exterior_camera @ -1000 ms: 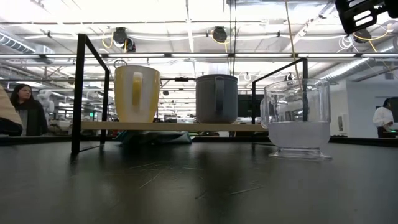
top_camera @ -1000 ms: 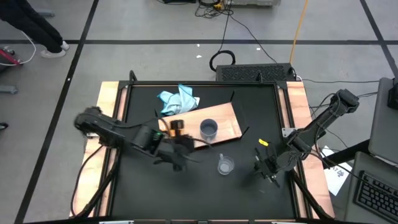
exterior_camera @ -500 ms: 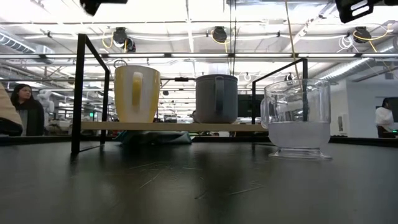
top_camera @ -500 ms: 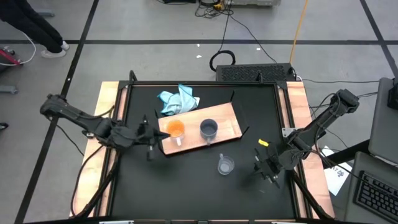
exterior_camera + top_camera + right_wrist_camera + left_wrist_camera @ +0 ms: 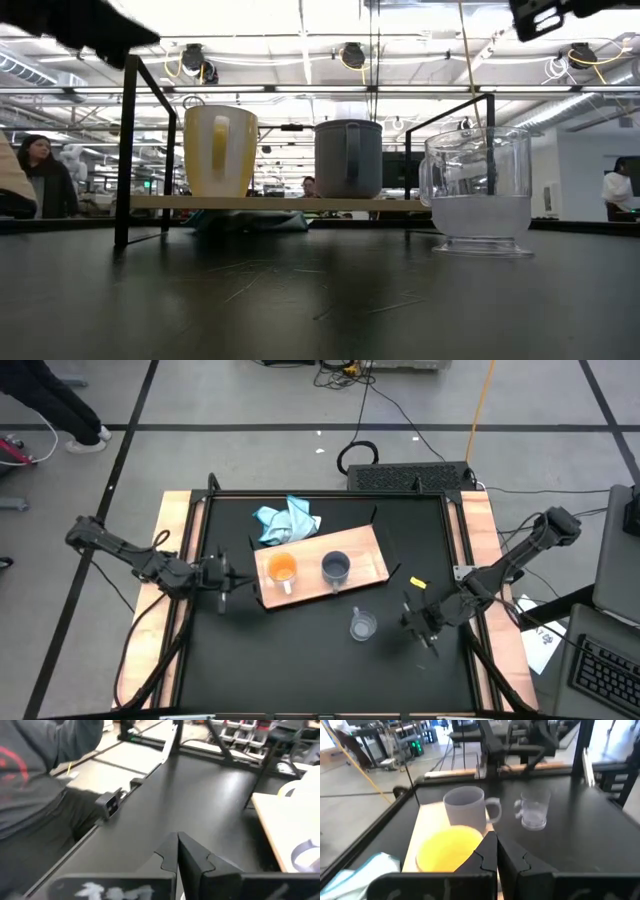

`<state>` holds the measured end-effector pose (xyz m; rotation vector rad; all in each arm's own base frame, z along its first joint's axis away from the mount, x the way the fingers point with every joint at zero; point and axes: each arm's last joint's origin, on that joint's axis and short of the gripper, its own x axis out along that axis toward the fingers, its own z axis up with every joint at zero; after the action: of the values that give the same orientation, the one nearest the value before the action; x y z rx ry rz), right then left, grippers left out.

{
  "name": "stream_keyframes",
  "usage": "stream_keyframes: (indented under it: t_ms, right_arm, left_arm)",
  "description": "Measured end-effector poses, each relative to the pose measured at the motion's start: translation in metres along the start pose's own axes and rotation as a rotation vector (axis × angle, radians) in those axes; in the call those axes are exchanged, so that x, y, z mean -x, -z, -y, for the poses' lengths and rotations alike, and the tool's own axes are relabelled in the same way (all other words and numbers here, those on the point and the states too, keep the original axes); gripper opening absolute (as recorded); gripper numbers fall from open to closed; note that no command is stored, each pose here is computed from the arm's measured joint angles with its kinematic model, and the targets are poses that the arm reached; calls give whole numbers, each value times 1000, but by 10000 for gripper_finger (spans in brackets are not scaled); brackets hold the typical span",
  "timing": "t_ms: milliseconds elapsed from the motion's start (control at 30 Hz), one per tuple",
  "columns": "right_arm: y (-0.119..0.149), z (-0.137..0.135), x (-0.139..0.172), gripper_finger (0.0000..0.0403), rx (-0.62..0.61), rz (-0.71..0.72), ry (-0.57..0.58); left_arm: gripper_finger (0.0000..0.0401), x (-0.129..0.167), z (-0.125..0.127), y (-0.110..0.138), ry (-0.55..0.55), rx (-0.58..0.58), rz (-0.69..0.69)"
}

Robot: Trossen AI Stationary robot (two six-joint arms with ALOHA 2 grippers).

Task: Stack small to large cups/mugs on shelf
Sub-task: Put the transparent mug on the shelf

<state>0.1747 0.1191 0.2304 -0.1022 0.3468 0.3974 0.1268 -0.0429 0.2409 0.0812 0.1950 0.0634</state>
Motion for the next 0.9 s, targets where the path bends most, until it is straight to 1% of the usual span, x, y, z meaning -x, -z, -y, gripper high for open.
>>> stream_keyframes:
  t_ms: [133,267,333,400,500,567,733,900]
  right_arm:
    - [-1,6,-9,0,-17,23,32]
    - [3,11,-17,0,-32,1,59]
    - [4,17,-19,0,-70,-2,84]
    - [2,24,-21,0,-137,16,115]
    - [-1,35,-21,0,-214,47,150]
    - [-4,39,-21,0,-241,33,165]
    - [-21,43,-20,5,-256,14,132]
    - [-41,43,-16,39,-250,-5,129]
  left_arm:
    - [0,5,-3,8,8,-5,12]
    - [0,11,-6,12,12,-8,4]
    - [0,13,-6,12,29,-6,11]
    - [0,14,-6,11,54,-8,20]
    - [4,14,-6,11,53,-5,18]
    - [9,14,-6,11,54,-4,18]
    - [19,14,-6,13,54,1,2]
    - [20,14,-6,15,54,2,-19]
